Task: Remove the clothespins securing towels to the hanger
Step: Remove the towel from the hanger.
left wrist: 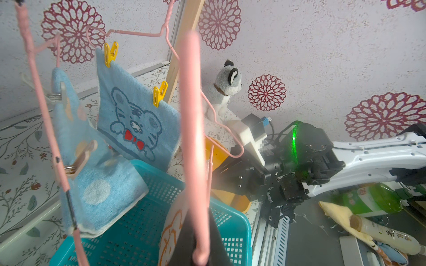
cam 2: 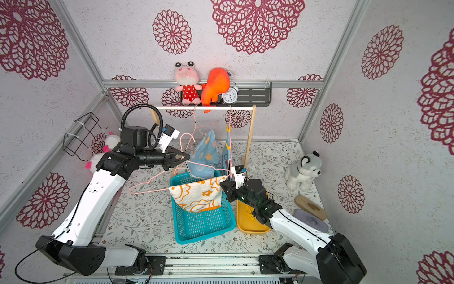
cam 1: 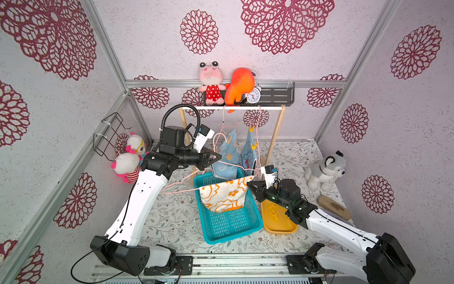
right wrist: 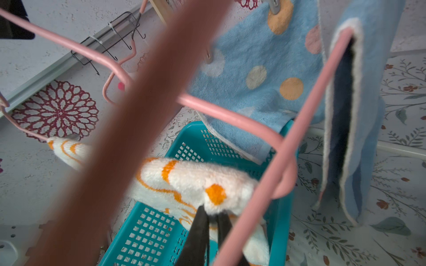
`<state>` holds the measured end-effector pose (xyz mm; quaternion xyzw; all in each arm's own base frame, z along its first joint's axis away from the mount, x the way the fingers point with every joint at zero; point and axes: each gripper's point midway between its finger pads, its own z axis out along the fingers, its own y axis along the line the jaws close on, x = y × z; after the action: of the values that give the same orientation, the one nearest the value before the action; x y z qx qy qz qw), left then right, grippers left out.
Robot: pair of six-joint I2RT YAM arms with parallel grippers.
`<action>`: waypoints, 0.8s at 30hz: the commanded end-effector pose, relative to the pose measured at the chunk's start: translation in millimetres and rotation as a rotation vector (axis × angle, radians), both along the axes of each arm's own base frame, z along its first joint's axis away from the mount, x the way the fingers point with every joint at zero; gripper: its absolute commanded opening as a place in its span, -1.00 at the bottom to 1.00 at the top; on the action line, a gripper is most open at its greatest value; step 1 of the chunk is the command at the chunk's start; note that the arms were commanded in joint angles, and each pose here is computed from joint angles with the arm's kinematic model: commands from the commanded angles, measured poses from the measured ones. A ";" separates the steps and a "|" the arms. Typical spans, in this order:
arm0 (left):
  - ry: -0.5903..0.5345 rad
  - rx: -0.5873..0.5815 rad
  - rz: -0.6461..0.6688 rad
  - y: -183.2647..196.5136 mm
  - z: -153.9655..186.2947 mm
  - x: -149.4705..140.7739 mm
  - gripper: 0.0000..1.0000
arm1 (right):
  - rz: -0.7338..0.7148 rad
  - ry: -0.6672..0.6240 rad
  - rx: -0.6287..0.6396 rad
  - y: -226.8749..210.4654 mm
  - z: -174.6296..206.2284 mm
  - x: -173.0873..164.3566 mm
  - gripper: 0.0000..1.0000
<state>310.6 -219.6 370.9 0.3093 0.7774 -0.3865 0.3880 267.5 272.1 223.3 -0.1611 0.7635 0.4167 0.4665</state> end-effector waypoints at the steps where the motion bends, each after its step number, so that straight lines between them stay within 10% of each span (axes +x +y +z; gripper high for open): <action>1: -0.049 -0.022 -0.009 -1.0 15.1 -2.0 -1.00 | 0.006 -0.058 0.033 0.5 23.6 -4.1 -0.87; 18: -0.032 0.039 0.074 6.3 -4.0 18.6 -1.00 | 0.160 -0.161 -0.144 25.7 48.7 -56.3 -1.00; 24: -0.030 0.067 0.106 10.0 -13.2 26.0 -1.00 | 0.206 -0.214 -0.388 38.3 58.5 -57.7 -1.00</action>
<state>326.4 -211.4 359.2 0.2878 0.8000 -0.3487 0.3945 209.4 312.7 279.9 -0.3181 0.7484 0.3565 0.4600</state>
